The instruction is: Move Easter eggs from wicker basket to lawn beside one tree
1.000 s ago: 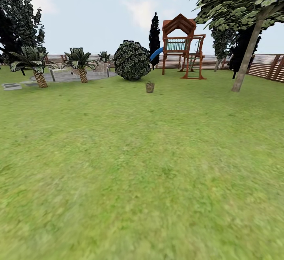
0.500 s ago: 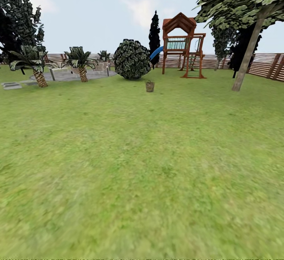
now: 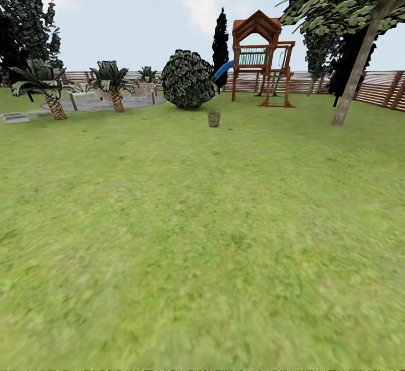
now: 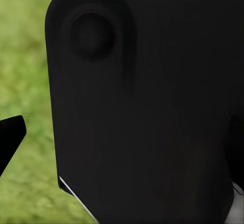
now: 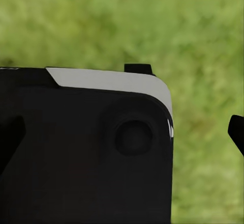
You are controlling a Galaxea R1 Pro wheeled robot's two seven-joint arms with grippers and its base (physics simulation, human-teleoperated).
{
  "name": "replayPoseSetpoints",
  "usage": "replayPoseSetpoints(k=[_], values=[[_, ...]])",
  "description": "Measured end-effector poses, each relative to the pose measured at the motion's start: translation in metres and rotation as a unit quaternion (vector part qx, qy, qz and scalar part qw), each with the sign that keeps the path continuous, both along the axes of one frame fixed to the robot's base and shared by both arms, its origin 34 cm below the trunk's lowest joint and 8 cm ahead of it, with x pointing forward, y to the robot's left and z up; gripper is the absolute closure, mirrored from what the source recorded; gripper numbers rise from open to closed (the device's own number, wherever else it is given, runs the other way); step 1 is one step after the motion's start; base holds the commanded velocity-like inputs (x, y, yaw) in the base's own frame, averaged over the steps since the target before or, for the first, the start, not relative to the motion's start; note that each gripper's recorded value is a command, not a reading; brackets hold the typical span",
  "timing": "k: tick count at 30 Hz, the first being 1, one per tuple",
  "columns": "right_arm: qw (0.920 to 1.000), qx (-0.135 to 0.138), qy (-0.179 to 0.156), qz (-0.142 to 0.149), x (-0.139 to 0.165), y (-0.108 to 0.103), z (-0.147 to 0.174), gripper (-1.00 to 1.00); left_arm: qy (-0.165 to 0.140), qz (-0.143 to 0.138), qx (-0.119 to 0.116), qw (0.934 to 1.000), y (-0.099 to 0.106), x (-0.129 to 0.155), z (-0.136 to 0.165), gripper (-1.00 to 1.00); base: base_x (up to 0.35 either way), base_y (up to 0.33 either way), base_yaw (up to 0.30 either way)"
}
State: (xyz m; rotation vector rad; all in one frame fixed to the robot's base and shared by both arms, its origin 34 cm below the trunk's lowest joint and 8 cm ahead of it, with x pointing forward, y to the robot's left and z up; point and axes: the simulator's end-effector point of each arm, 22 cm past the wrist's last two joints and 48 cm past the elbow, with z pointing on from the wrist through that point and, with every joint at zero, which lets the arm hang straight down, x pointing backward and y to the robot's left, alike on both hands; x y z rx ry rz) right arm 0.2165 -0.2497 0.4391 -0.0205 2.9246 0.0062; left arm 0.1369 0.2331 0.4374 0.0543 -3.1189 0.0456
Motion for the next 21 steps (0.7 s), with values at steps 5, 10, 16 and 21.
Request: replayPoseSetpoints(k=[5, 10, 16, 21], values=[[1.0000, 0.001, 0.004, 0.000, -0.0030, 0.0011, -0.0006, -1.00, 0.004, 0.000, 0.000, 1.0000, 0.0001, -0.0030, 0.0000, -1.00, 0.000, 0.000, 0.000], [1.0000, 0.000, 0.008, -0.001, -0.0061, 0.0003, -0.0012, -1.00, 0.008, 0.000, 0.000, 1.0000, 0.0002, -0.0061, 0.0001, -1.00, 0.000, 0.000, 0.000], [0.9999, 0.000, 0.011, 0.001, -0.0088, -0.0004, -0.0017, -1.00, 0.011, 0.001, 0.000, 0.9999, 0.0002, -0.0089, 0.0001, -1.00, 0.000, 0.000, 0.000], [0.9999, 0.001, 0.013, 0.009, -0.0100, 0.0000, -0.0018, -1.00, 0.012, 0.001, 0.001, 0.9999, 0.0003, -0.0091, 0.0002, -1.00, 0.000, 0.000, 0.000]])
